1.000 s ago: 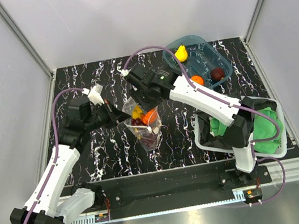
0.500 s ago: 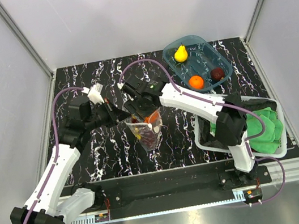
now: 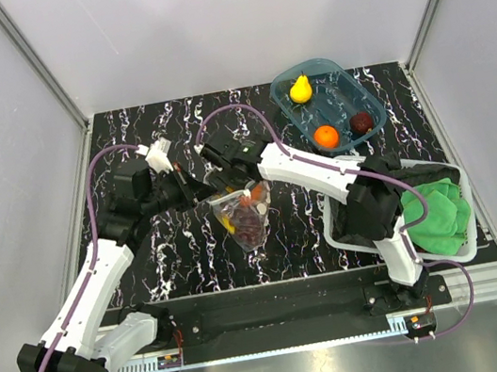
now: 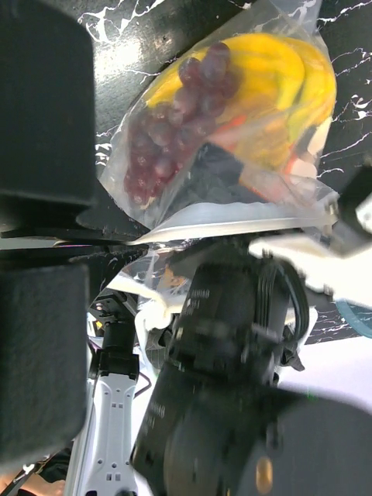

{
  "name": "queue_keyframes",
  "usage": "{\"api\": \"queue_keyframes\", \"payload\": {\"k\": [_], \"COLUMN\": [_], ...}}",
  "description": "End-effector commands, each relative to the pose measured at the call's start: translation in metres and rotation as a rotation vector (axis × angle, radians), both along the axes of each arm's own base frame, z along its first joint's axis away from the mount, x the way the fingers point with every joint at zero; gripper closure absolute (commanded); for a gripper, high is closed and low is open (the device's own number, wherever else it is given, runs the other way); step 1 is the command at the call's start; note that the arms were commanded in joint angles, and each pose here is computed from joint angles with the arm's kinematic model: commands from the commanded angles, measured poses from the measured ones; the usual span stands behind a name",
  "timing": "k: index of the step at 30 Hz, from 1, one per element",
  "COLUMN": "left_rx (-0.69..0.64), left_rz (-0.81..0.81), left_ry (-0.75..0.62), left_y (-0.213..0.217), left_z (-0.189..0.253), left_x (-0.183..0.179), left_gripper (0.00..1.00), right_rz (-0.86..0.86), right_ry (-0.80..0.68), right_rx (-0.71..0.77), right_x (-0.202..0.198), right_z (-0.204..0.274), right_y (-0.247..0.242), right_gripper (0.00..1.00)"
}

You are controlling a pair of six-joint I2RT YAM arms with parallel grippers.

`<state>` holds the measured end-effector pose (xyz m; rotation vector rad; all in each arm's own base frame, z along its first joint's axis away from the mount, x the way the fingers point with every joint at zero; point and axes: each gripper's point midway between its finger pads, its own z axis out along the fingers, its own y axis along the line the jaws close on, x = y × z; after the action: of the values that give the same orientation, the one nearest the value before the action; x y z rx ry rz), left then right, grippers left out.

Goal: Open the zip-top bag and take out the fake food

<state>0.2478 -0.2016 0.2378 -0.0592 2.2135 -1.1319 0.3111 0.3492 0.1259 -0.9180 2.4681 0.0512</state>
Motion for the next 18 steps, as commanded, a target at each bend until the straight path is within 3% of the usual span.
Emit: {"api": "queue_keyframes", "payload": {"k": [1, 9, 17, 18], "left_rx": [-0.032, -0.033, -0.033, -0.032], "left_rz": [-0.021, -0.023, -0.019, -0.018], "left_ry": [-0.060, -0.060, -0.062, -0.058], "left_y": [-0.005, -0.006, -0.004, -0.004], "left_z": [0.017, 0.017, 0.016, 0.014], "left_x": [0.002, 0.003, 0.000, -0.001], "left_gripper": [1.00, 1.00, 1.00, 1.00], "right_rz": [0.000, 0.000, -0.005, -0.004], "right_ry": [-0.052, -0.080, -0.103, -0.103], "right_rx": [-0.025, -0.007, 0.021, 0.025], "right_x": [0.015, 0.027, 0.030, 0.029], "right_z": [-0.014, -0.027, -0.024, -0.022], "right_y": [0.005, 0.018, 0.021, 0.020], "right_gripper": [0.04, 0.06, 0.25, 0.33]}}
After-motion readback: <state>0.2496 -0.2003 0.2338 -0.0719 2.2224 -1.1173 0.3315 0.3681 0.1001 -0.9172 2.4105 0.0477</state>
